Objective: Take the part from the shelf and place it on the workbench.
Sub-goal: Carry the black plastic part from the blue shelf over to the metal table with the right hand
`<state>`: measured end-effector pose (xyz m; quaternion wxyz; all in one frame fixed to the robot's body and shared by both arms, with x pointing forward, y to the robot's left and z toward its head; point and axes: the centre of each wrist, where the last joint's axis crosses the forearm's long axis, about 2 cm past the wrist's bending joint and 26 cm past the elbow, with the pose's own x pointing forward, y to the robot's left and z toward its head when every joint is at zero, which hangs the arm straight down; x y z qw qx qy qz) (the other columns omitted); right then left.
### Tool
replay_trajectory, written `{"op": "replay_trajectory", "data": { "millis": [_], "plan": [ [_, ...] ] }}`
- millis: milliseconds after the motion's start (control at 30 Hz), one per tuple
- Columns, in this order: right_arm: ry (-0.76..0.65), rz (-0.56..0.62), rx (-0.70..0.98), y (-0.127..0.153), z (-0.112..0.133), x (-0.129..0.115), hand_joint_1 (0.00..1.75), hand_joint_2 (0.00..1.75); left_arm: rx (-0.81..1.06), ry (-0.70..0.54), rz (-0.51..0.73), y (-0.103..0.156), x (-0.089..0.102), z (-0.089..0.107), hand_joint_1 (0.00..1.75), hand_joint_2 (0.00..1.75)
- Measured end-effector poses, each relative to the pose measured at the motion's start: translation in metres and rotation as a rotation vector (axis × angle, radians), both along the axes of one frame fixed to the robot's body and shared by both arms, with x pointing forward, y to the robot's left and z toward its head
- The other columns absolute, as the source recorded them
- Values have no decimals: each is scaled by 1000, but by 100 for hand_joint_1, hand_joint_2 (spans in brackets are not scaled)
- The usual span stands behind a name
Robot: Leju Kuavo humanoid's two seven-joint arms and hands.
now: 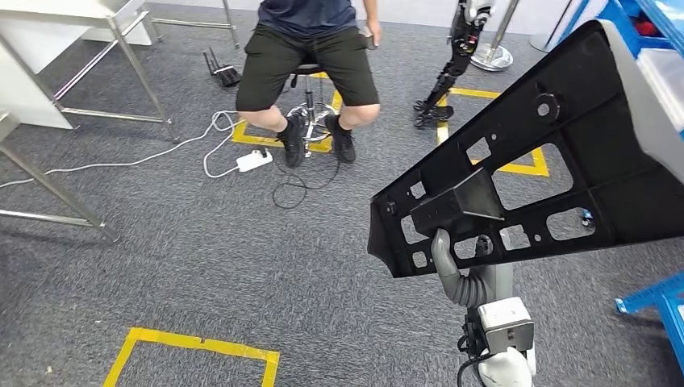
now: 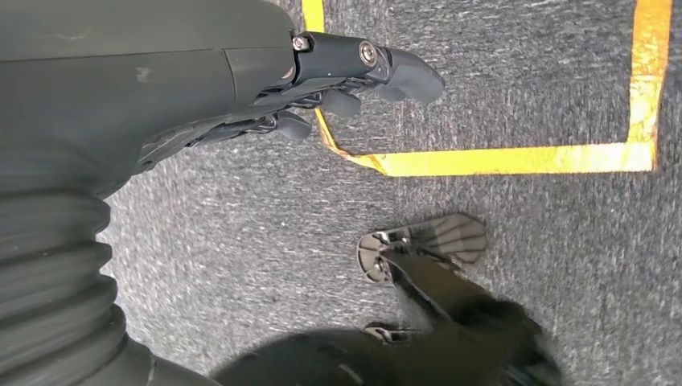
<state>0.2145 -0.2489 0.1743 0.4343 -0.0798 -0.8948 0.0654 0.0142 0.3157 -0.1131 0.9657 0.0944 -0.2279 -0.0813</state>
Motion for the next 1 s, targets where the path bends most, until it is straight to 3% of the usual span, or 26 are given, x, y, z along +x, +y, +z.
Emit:
{"op": "replay_trajectory", "data": {
  "millis": [433,1000],
  "plan": [
    [-28,-61,22,-16,-2,-19,150,175,-20,16,20,-1,-1,0,0,175],
    [-40,-82,13,-21,2,-24,150,175,-24,37,31,0,-4,0,0,175]
  ]
}}
